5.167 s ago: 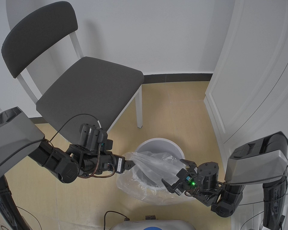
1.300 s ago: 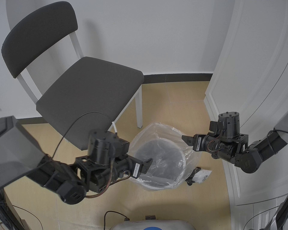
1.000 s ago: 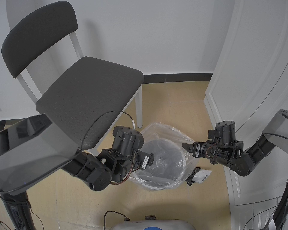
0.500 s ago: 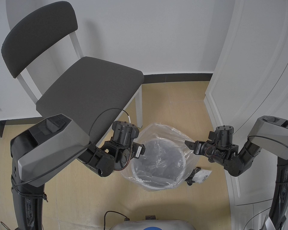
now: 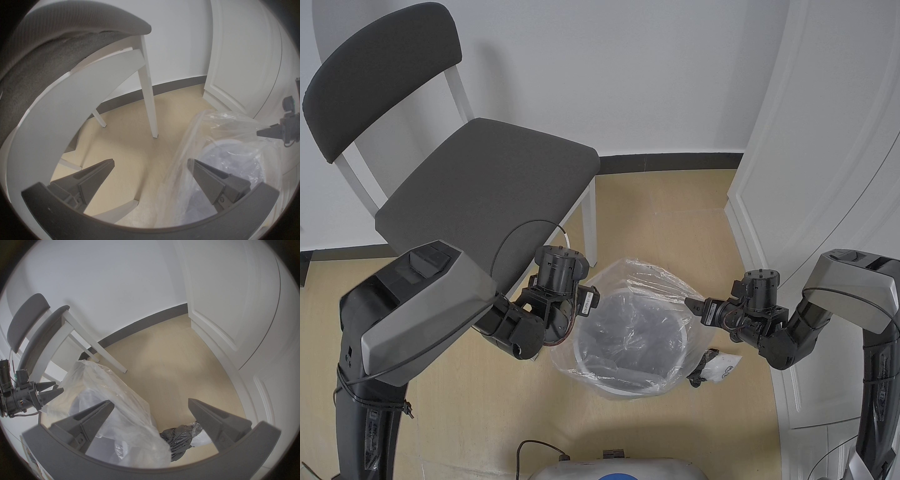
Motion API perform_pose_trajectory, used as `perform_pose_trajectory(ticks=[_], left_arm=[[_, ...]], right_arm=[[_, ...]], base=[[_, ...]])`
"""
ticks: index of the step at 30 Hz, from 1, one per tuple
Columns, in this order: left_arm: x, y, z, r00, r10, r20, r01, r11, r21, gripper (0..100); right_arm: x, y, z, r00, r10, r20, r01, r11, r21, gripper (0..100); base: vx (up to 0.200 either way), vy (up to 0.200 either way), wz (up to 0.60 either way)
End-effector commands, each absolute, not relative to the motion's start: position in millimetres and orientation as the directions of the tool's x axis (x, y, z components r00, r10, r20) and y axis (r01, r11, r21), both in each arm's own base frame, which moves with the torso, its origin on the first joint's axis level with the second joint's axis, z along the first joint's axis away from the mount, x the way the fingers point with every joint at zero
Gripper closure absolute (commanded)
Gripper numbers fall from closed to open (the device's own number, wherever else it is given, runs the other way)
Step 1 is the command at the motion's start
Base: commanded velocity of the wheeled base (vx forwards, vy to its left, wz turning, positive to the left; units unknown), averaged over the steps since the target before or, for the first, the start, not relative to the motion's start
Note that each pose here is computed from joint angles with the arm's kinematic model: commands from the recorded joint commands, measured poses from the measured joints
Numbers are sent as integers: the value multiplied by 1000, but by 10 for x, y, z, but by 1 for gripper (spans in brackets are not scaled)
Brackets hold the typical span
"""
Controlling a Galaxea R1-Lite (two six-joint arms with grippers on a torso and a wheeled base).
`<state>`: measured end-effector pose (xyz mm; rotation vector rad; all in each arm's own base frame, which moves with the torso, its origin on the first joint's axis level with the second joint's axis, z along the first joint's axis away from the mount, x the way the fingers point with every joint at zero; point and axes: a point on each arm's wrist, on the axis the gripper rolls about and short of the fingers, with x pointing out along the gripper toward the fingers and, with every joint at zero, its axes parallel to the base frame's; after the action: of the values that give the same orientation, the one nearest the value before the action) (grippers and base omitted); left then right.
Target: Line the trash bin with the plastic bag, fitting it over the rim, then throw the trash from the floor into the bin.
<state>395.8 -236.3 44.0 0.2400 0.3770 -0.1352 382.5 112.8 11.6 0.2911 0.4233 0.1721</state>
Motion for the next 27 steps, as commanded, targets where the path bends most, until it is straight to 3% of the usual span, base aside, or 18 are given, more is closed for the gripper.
perform_pose_trajectory(ticks=[1,13,27], left_arm=[[4026,-2370,334,919,-76,-386,168,963,211,0],[4324,-2430,202,943,3,-333,81,968,238,0],[4411,-2428,48,935,16,-355,87,958,272,0]], right_arm=[[3843,1117,43,893,219,-392,-96,946,309,0],[3955,1072,-146,911,206,-358,-88,944,319,0],[3991,1062,-313,899,197,-392,-64,943,327,0]], base=[[0,0,0],[0,0,0],[0,0,0]])
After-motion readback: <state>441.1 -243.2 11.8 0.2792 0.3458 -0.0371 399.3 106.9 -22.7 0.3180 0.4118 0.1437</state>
